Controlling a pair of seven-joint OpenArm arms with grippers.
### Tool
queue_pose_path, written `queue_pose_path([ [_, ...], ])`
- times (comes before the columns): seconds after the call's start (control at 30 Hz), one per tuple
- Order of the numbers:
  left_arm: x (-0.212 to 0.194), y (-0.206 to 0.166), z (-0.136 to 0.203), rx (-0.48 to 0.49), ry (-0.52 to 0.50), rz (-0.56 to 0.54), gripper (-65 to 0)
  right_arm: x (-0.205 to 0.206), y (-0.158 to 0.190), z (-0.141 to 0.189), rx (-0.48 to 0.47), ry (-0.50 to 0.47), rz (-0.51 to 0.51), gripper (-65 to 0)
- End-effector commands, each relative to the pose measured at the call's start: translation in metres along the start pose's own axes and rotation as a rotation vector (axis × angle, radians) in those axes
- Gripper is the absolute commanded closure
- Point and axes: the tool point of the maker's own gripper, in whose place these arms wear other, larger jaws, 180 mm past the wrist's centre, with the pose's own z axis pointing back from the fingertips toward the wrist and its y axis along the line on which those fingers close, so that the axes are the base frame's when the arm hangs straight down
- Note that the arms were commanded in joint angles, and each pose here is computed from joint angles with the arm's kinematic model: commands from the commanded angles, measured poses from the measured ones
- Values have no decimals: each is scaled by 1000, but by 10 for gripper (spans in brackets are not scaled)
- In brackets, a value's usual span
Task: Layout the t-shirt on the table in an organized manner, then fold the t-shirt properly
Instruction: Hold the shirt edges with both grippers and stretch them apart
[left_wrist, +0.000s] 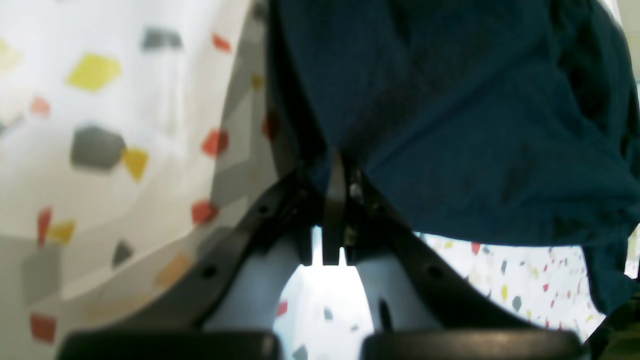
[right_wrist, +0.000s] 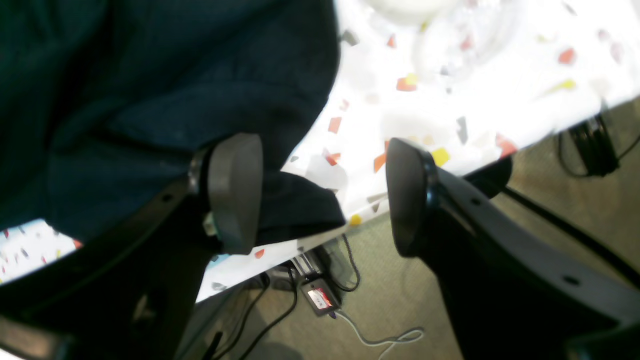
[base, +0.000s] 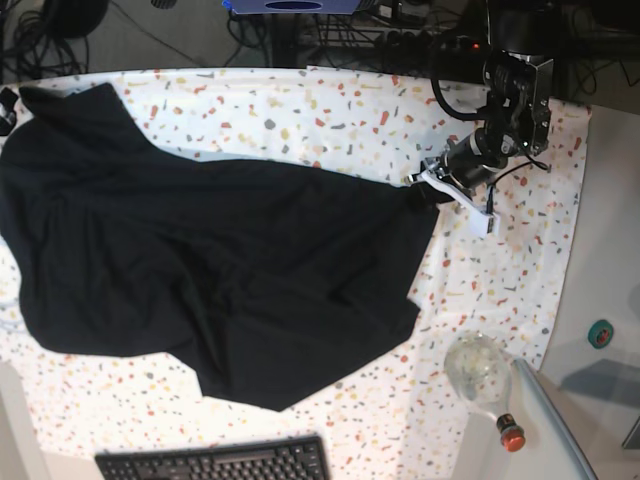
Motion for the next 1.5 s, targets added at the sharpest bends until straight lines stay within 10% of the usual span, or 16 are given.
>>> queue_pose_path([
  [0.0,24,-6,2,-19,-58,-27,0,19,2,2,10,-41,39,-369],
  [0.17,26,-8,2,-22,-64,-32,0,37,28,-9,61,-31,141,-335],
  [0.33,22,3,9,0,-48,-43,0,42,45,-33,105,27,165,-6],
  [0.6,6,16,19,26,-16,-43,0,35,62,-82,158,177,120,0],
  [0.93,23,35,32,76,-79,-4,0,102,162,-119,298,85,227,0],
  [1.3,28,31,36,70,-90,-21,0,122,88,-31,172,-49,170,0],
  [1.47,30,31,36,70,-94,-25,0,71,83,-18,162,31,111,-396],
])
